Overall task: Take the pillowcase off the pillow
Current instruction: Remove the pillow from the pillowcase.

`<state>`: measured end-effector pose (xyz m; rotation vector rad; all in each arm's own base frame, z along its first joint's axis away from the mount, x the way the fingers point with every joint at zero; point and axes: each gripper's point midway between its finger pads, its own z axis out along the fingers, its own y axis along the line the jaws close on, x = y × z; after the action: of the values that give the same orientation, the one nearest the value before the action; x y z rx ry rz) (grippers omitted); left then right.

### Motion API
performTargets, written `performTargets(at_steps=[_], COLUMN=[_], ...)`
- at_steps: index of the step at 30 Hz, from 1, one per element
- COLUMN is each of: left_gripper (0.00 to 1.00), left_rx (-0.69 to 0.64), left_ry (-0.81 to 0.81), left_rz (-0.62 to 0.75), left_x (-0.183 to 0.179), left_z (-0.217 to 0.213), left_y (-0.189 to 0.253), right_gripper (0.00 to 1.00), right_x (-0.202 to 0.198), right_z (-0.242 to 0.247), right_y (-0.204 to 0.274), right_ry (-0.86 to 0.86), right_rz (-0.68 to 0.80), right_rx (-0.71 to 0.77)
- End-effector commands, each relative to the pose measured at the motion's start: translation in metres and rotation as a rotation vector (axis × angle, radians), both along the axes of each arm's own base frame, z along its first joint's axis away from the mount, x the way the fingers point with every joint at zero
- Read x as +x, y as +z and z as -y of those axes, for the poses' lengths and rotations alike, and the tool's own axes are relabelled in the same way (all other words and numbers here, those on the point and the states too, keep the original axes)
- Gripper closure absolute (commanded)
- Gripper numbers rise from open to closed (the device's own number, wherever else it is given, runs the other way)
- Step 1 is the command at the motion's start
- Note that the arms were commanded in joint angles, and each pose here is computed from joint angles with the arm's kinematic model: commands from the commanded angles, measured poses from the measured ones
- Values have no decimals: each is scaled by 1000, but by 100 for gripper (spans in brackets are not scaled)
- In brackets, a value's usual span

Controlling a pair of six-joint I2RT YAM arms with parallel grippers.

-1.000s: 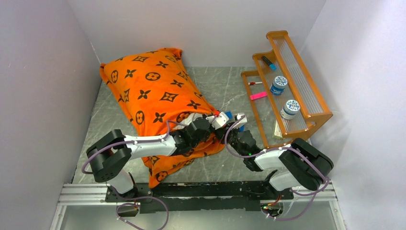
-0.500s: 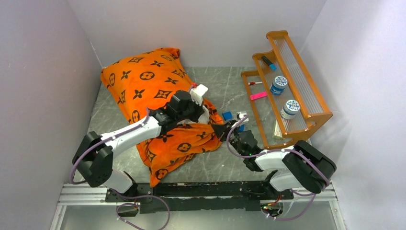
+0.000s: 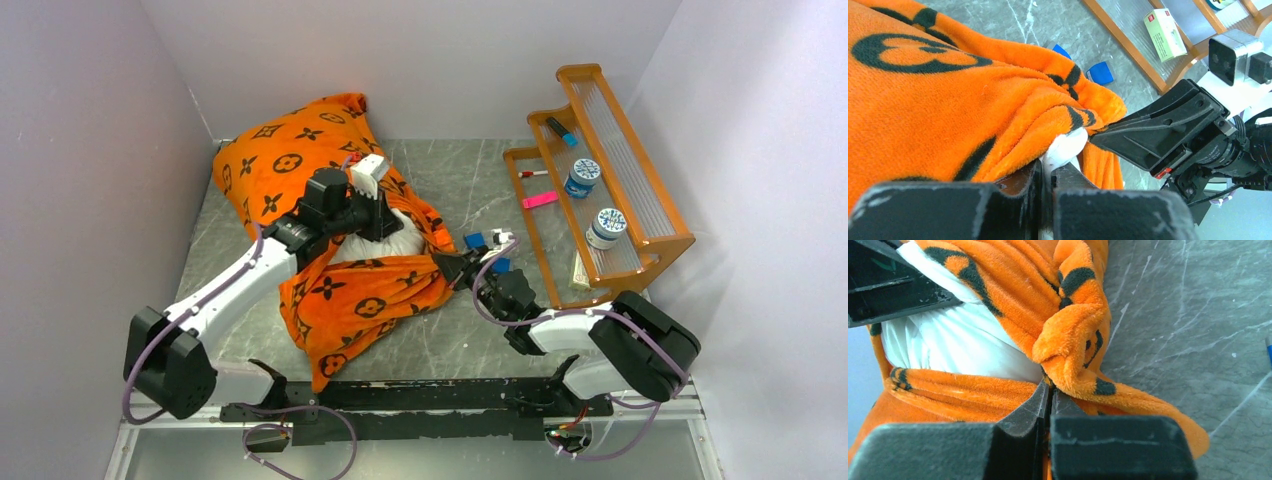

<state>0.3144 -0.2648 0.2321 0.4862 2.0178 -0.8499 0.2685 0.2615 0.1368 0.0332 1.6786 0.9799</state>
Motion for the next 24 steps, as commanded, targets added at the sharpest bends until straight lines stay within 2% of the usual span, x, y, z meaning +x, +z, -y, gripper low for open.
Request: performTargets(at_steps=[1, 7, 10, 14, 19, 24], left_gripper=[95, 95, 95, 95, 95, 95], left_rx=[-166, -124, -118, -164, -191, -183], left_ry=[253, 262, 209, 70, -43, -119], left_rz=[473, 512, 531, 524, 456, 417], left_x=[35, 15, 4, -10, -18, -27], left_z=[-60, -75, -72, -51, -29, -11], left_y=[159, 150, 142, 130, 108, 95], right_gripper=[100, 100, 100, 100, 100, 87], right_x=[-12, 5, 18, 26, 13, -3], right_z=[65, 82, 77, 52, 24, 4], right_y=[-105, -91, -80, -60, -29, 0], right_ry=[-172, -280, -288, -164, 32, 210], right_rz=[-241, -220, -192, -84, 77, 239], right_rx=[-347, -420, -461, -493, -489, -531])
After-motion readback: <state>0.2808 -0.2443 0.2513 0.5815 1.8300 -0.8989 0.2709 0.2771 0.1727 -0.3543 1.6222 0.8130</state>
